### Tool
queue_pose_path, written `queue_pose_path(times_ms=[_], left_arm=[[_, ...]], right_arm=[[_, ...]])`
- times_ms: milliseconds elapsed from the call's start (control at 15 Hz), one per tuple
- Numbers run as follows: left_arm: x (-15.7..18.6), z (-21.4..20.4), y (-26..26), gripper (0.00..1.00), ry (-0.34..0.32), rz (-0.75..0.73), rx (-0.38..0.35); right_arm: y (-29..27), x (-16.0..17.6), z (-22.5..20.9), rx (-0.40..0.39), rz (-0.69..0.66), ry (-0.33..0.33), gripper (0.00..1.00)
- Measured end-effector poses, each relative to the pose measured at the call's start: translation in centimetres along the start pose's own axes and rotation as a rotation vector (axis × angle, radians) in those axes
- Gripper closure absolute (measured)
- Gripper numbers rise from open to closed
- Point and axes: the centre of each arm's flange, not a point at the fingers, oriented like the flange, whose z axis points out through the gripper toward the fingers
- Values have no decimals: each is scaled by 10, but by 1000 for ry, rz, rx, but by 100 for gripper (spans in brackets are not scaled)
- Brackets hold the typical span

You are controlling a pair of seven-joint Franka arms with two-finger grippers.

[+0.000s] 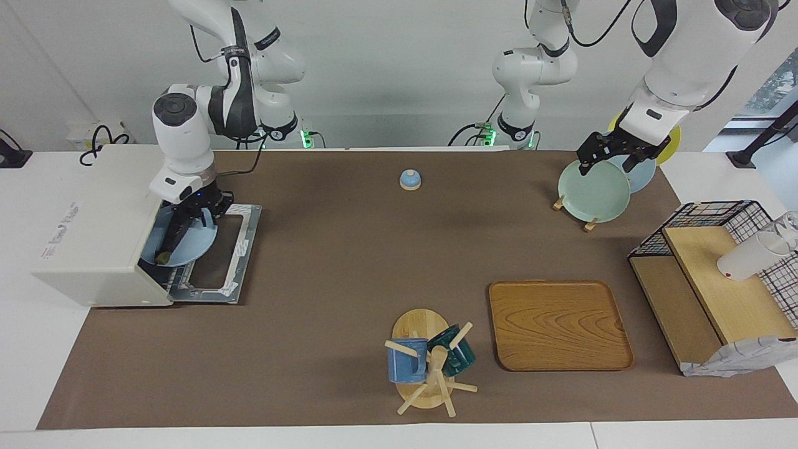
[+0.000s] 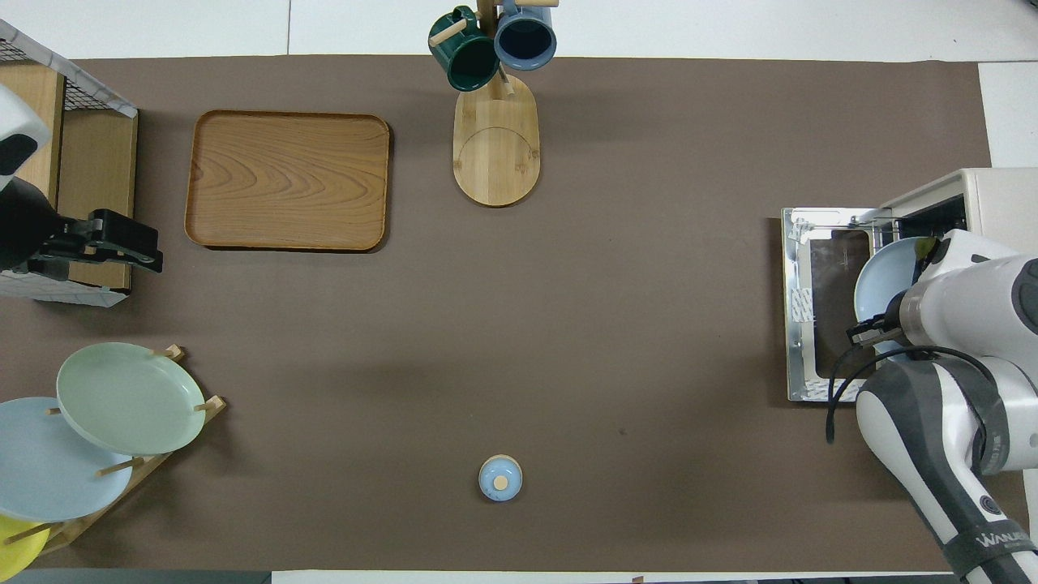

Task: Put eggplant into oven

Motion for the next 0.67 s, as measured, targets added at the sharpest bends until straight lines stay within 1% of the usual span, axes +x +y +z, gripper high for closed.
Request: queue_pose_path(times_ms=[134,267,334,401,468,669], left_arm=[[0,0,0,0,0,0,0],[0,0,0,0,0,0,0],[0,0,0,0,0,0,0],[0,0,0,0,0,0,0],[0,0,0,0,0,0,0],[0,0,0,0,0,0,0]], right_arm=[[-2,9,-21,-1,-6,-5,73],[-15,26,-50,26,-13,33,75],[-21,32,-58,37,-17,52,75],[-28,38,-60,48,-20,63,88],[-34,43,-56,55,-13,69,98],[-59,63,-26,65,50,49,99]])
